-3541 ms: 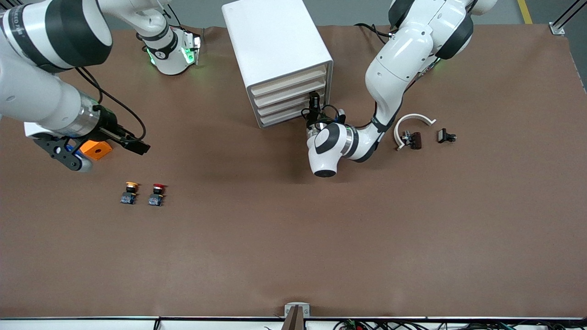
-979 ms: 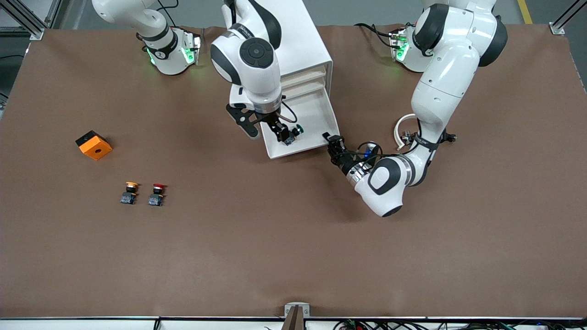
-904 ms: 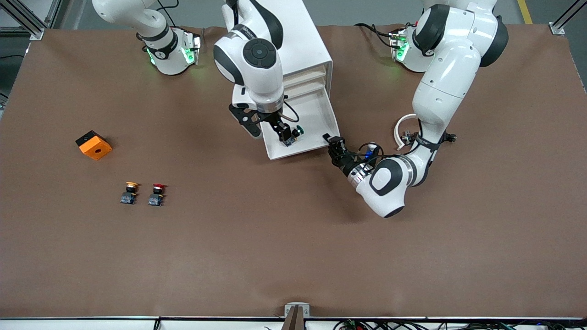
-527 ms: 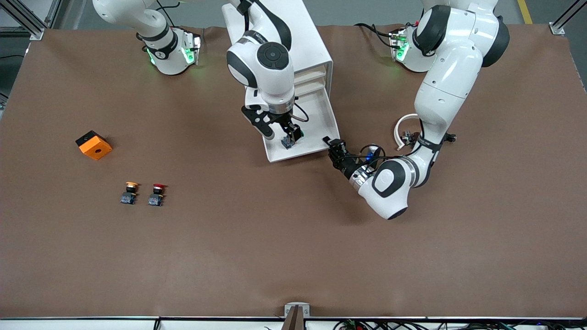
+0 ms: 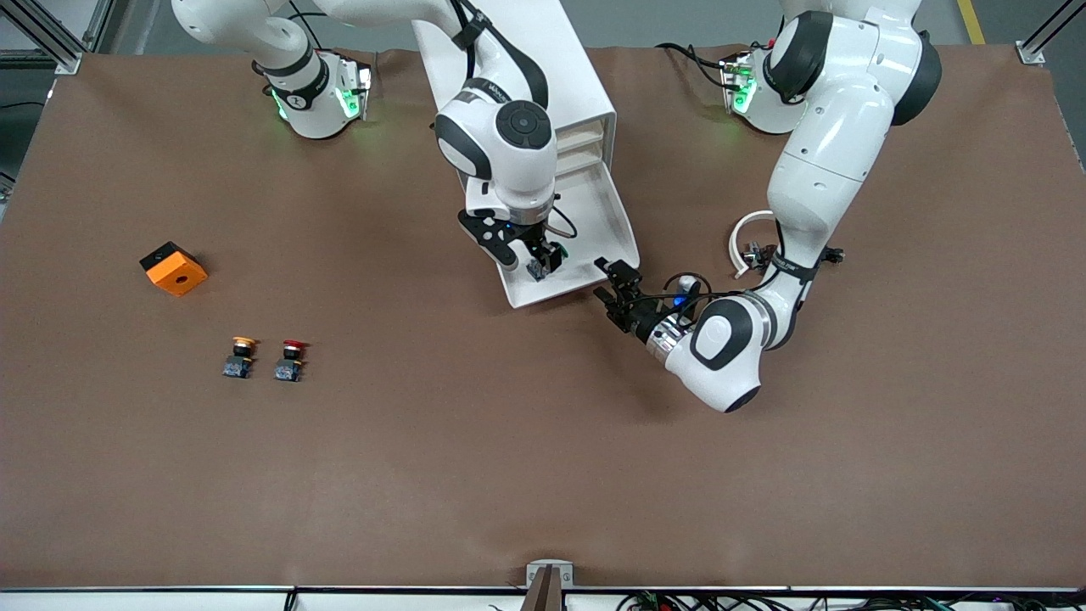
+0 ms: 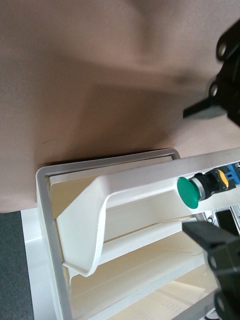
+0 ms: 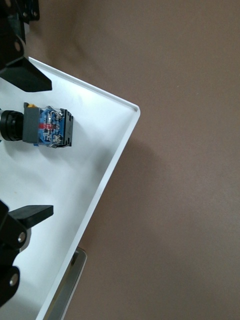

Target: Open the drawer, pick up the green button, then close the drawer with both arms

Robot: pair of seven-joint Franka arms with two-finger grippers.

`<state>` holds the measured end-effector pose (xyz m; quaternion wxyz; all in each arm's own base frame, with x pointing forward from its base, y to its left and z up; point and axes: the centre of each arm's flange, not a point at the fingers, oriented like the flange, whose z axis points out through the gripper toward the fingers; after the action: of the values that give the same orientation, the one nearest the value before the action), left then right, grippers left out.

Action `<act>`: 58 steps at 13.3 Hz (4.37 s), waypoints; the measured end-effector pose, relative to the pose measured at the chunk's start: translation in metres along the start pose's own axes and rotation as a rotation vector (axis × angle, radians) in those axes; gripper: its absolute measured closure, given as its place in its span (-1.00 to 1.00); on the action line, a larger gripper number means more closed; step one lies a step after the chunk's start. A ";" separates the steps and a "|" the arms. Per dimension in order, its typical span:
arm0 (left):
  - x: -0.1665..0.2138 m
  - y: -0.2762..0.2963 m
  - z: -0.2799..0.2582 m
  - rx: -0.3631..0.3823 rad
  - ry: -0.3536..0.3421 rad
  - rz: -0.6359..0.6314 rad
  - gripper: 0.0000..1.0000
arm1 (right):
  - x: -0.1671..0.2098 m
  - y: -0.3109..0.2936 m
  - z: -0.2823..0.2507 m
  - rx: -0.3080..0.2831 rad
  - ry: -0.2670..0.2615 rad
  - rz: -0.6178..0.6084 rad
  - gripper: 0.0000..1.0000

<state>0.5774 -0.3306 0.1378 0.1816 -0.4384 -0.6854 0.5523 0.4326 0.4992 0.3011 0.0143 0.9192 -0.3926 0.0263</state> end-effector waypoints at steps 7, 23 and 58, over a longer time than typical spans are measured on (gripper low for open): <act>-0.019 -0.017 -0.022 -0.042 -0.015 0.271 -1.00 | -0.001 -0.019 0.018 0.030 0.000 0.002 -1.00; -0.040 -0.059 -0.091 -0.369 0.583 1.265 -1.00 | -0.008 -0.022 0.037 0.009 0.001 0.006 0.14; -0.103 -0.093 0.096 -0.405 0.955 1.367 -1.00 | 0.398 0.086 0.097 0.030 -0.002 -0.696 0.17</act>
<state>0.5262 -0.4710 0.2158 -0.0035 -0.9648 -0.2060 0.1637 0.6491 0.1480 0.2288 0.0084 0.9981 -0.0550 0.0245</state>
